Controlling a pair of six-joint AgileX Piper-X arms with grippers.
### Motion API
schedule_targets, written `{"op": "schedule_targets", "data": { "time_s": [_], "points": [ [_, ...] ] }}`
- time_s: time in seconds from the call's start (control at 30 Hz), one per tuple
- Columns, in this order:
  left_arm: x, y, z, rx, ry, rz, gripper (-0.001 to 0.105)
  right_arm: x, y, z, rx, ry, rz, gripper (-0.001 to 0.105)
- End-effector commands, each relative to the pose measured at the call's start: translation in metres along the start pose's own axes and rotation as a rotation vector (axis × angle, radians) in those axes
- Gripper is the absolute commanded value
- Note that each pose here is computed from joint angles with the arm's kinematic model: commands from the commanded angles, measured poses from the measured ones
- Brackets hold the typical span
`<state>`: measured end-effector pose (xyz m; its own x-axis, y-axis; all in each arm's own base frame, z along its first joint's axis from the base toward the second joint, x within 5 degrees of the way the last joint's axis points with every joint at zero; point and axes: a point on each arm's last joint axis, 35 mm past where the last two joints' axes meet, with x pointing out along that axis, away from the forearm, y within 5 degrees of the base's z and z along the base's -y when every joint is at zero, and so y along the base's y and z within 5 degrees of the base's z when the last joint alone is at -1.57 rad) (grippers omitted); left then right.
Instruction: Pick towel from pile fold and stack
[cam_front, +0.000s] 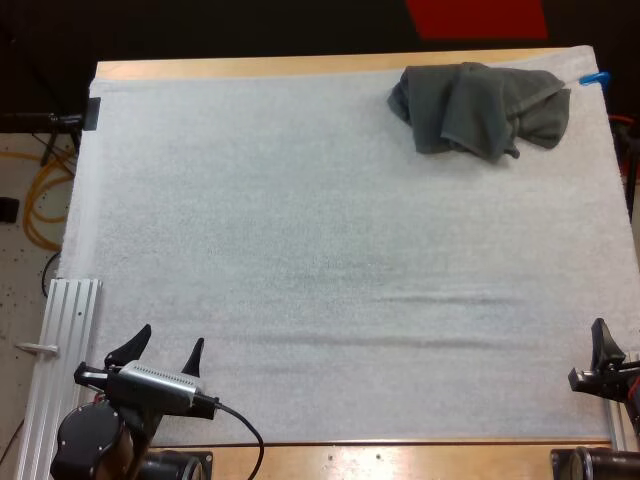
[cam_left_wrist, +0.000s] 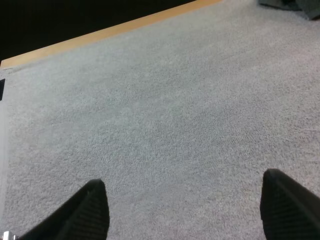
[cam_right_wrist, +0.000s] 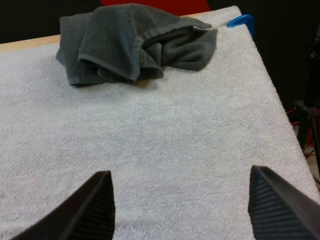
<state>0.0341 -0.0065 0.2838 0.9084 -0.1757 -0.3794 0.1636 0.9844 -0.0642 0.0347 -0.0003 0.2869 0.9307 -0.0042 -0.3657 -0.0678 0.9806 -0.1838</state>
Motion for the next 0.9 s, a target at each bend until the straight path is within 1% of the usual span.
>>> {"op": "schedule_targets", "data": {
  "time_s": [0.0, 0.43, 0.53, 0.63, 0.7, 0.77, 0.8, 0.87],
  "points": [
    [0.001, 0.000, 0.003, -0.009, -0.002, -0.001, 0.062, 0.001, 0.000, 0.001, -0.001, 0.004, 0.002, 0.056],
    [0.001, 0.000, 0.003, -0.009, -0.002, -0.001, 0.062, 0.002, -0.001, 0.001, -0.001, 0.005, -0.005, 0.056],
    [0.001, 0.000, 0.003, -0.011, -0.004, -0.001, 0.062, 0.002, -0.001, 0.001, 0.031, 0.002, -0.006, 0.056],
    [0.000, 0.000, 0.006, -0.015, -0.021, -0.002, 0.062, 0.001, -0.001, 0.002, 0.036, -0.002, -0.007, 0.056],
    [-0.003, -0.001, 0.010, -0.013, -0.048, -0.017, 0.062, -0.001, -0.001, 0.005, 0.031, -0.010, -0.004, 0.056],
    [-0.011, -0.004, 0.022, -0.006, -0.118, -0.059, 0.062, -0.007, -0.003, 0.014, 0.026, -0.022, -0.006, 0.056],
    [-0.014, -0.004, 0.026, -0.004, -0.131, -0.069, 0.062, -0.007, -0.004, 0.017, 0.026, -0.019, -0.006, 0.056],
    [-0.008, -0.006, 0.047, -0.002, -0.129, -0.110, 0.062, -0.006, -0.007, 0.032, 0.023, -0.008, 0.011, 0.056]
  ]
}}
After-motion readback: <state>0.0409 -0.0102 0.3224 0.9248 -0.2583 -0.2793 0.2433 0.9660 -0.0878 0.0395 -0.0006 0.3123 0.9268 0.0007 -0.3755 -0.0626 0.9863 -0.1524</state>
